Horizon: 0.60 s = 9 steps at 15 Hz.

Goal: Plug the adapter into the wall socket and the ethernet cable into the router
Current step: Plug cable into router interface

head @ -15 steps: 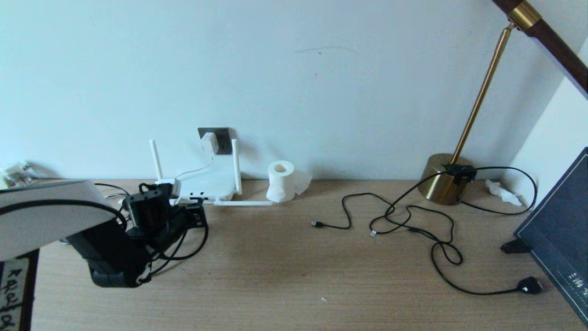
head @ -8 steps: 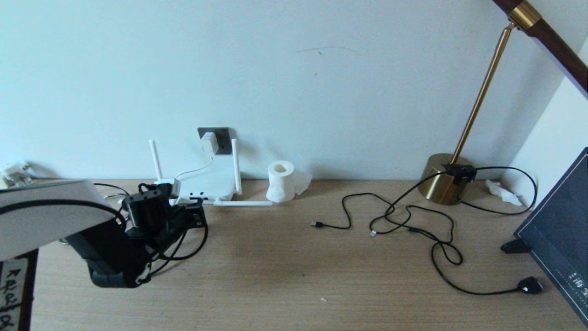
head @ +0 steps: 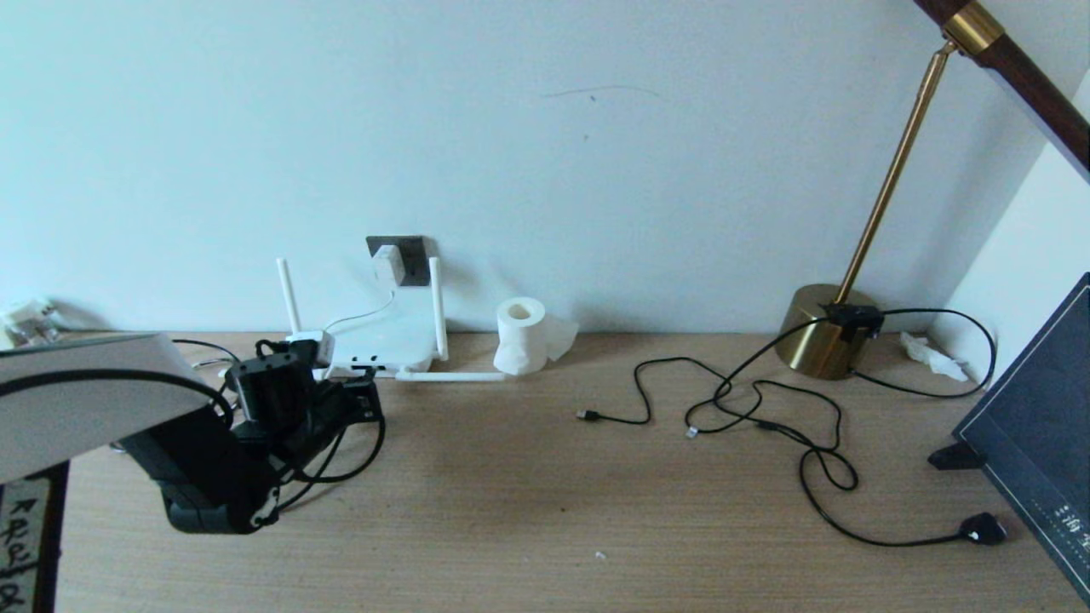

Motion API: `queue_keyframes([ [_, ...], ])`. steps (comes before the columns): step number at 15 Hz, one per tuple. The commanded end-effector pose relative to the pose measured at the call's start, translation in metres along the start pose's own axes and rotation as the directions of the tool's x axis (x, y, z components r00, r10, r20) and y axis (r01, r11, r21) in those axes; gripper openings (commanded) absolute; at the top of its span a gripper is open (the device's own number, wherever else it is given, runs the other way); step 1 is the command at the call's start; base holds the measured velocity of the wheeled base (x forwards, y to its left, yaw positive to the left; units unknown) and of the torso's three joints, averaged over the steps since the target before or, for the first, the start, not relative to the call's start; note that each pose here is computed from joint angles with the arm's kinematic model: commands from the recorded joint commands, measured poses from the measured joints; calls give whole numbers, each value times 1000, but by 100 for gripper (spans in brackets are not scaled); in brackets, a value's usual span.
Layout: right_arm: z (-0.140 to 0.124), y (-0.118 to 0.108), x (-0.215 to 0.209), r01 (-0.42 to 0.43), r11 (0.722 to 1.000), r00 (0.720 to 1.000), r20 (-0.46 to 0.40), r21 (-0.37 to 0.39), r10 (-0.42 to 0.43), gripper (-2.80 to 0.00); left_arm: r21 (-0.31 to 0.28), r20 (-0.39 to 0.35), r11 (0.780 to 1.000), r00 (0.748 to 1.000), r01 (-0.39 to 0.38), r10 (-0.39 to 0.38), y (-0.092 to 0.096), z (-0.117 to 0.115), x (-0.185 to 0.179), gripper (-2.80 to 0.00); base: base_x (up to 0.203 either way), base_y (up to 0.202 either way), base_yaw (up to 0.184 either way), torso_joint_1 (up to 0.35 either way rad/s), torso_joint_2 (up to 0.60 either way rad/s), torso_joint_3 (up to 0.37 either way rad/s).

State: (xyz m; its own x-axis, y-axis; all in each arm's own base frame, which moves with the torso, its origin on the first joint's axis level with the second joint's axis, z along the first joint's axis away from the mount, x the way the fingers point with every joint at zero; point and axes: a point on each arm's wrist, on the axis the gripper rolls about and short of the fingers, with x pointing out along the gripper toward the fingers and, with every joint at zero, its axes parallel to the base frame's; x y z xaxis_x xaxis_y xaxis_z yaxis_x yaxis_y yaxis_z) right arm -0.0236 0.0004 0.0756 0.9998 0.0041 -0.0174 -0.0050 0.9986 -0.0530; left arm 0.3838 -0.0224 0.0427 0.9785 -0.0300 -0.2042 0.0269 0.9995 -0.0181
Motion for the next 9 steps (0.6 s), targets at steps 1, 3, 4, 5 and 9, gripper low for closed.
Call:
queue_keyframes([
  [1, 0, 0, 0, -1, 1000, 1000, -2, 0, 1, 0, 0, 8, 1000, 1000, 0, 1, 0, 1, 0, -280, 0, 0, 0, 0, 0, 0],
  [3, 0, 0, 0, -1, 1000, 1000, -2, 0, 1, 0, 0, 6, 1000, 1000, -2, 2, 0, 0, 0, -280, 0, 0, 0, 0, 0, 0],
  [4, 0, 0, 0, -1, 1000, 1000, -2, 0, 1, 0, 0, 7, 1000, 1000, -2, 2, 0, 1, 0, -280, 0, 0, 0, 0, 0, 0],
  [5, 0, 0, 0, -1, 1000, 1000, -1, 0, 1, 0, 0, 8, 1000, 1000, -2, 2, 0, 1, 0, -280, 0, 0, 0, 0, 0, 0],
  [9, 0, 0, 0, -1, 1000, 1000, -2, 0, 1, 0, -1, 12, 1000, 1000, -3, 3, 1, 2, 0, -280, 0, 0, 0, 0, 0, 0],
])
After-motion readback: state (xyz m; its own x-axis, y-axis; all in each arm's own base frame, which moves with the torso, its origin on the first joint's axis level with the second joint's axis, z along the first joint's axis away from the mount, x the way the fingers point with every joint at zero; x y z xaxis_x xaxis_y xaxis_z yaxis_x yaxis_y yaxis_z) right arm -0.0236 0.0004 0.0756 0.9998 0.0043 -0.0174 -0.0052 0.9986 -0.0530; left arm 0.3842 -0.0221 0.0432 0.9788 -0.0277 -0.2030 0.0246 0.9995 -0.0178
